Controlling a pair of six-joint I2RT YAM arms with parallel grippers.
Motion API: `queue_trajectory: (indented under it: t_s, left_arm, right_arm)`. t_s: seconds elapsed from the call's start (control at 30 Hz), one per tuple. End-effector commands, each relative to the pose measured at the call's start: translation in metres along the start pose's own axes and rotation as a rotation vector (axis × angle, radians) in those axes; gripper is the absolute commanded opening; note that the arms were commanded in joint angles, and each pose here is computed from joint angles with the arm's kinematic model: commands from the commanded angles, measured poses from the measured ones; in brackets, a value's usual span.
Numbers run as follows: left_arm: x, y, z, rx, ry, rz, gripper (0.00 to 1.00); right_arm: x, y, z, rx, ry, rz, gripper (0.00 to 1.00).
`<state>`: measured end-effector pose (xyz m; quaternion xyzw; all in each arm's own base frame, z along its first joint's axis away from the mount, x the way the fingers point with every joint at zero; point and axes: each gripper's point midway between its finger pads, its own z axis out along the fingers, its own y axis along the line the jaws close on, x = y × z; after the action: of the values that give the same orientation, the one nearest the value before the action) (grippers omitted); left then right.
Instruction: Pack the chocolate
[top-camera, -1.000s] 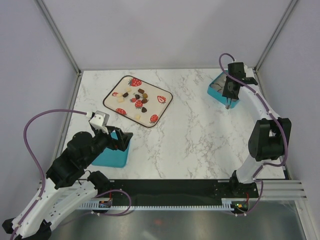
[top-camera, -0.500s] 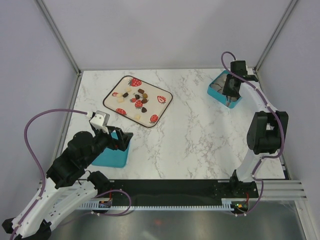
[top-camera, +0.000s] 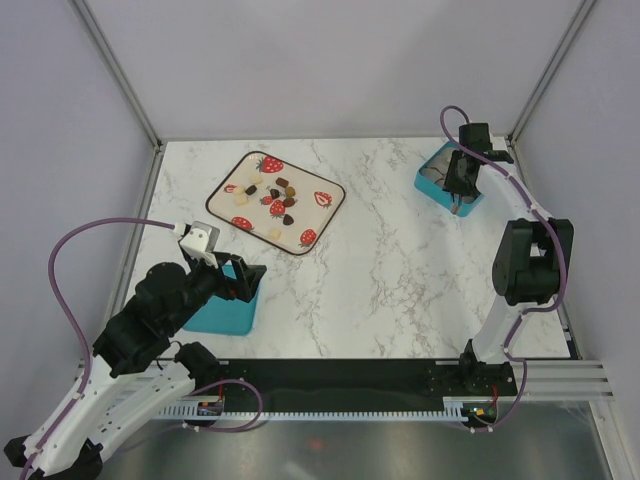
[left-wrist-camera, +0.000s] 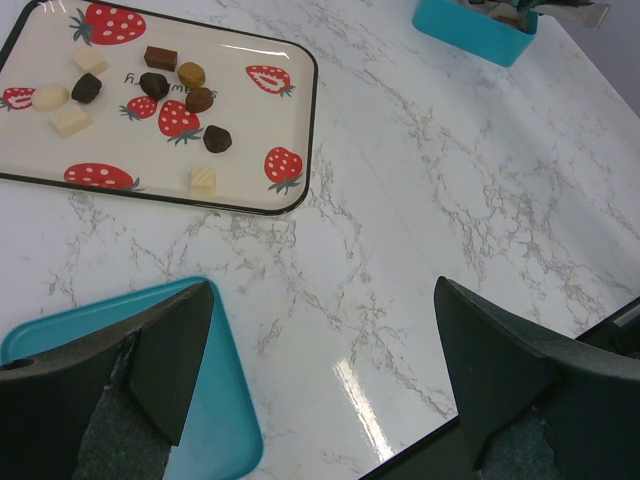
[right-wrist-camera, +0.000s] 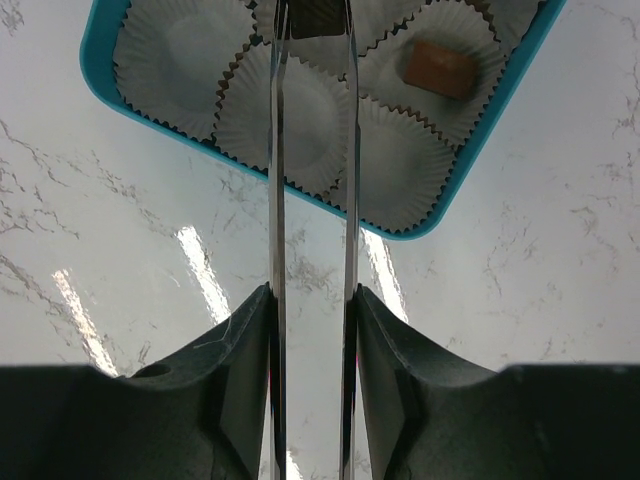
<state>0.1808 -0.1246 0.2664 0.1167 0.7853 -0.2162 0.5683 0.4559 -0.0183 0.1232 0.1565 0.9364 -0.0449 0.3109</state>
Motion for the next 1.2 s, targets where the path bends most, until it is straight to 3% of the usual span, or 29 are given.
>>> queue_trajectory:
  t_s: [0.0, 0.4, 0.77, 0.93, 1.17]
  left_arm:
    - [-0.003, 0.0, 0.004, 0.004, -0.014, 0.04, 1.0]
    - [-0.003, 0.0, 0.005, 0.004, -0.014, 0.04, 1.0]
    - [-0.002, 0.0, 0.006, 0.002, -0.012, 0.04, 1.0]
    - [-0.002, 0.001, 0.006, -0.002, -0.013, 0.04, 1.0]
    - [-0.004, 0.002, 0.004, -0.008, -0.02, 0.04, 1.0]
  right_arm:
    - [-0.022, 0.001, 0.0, 0.008, -0.06, -0.003, 0.44]
    - [-0.03, 0.001, -0.007, 0.005, -0.078, -0.006, 0.47]
    - [-0.046, 0.01, -0.068, -0.083, -0.18, 0.008, 0.47]
    - [-0.03, 0.046, -0.091, -0.128, -0.198, -0.063, 0.48]
    - [0.019, 0.138, -0.13, -0.377, -0.184, -0.183, 0.47]
